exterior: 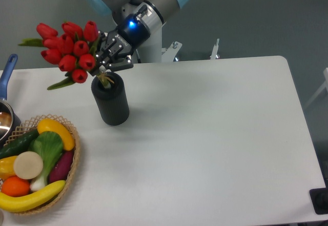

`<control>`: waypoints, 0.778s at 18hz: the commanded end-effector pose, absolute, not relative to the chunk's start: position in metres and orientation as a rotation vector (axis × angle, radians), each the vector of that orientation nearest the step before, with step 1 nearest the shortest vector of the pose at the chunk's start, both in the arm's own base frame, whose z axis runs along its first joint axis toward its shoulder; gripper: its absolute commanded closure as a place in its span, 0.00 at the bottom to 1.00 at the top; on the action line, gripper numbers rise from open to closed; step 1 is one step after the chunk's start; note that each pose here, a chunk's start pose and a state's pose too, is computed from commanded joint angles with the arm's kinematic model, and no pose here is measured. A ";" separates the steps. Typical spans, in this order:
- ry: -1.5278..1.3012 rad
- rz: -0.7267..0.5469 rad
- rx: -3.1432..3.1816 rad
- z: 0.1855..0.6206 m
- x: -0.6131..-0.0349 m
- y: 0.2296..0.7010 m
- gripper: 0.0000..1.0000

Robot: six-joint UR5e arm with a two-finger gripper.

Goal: Insert the flowers into the vase
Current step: 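Lower the tulip stems into the black vase opening, then open the gripper to release the tulip stems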

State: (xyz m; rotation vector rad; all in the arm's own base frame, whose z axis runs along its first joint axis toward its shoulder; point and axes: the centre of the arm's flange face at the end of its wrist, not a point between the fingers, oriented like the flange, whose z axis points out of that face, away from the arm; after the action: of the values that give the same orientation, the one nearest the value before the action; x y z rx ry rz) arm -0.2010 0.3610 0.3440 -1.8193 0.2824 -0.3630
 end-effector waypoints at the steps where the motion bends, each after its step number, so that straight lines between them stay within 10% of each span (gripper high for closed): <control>1: 0.284 -0.365 -1.820 0.339 -0.203 0.362 0.84; 6: 0.320 -0.359 -1.819 0.313 -0.199 0.359 0.72; 14: 0.276 -0.347 -1.849 0.300 -0.200 0.345 0.00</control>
State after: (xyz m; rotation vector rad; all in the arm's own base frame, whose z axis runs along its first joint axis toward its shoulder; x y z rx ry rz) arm -0.1999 0.3455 0.3001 -1.8492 0.2763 -0.3472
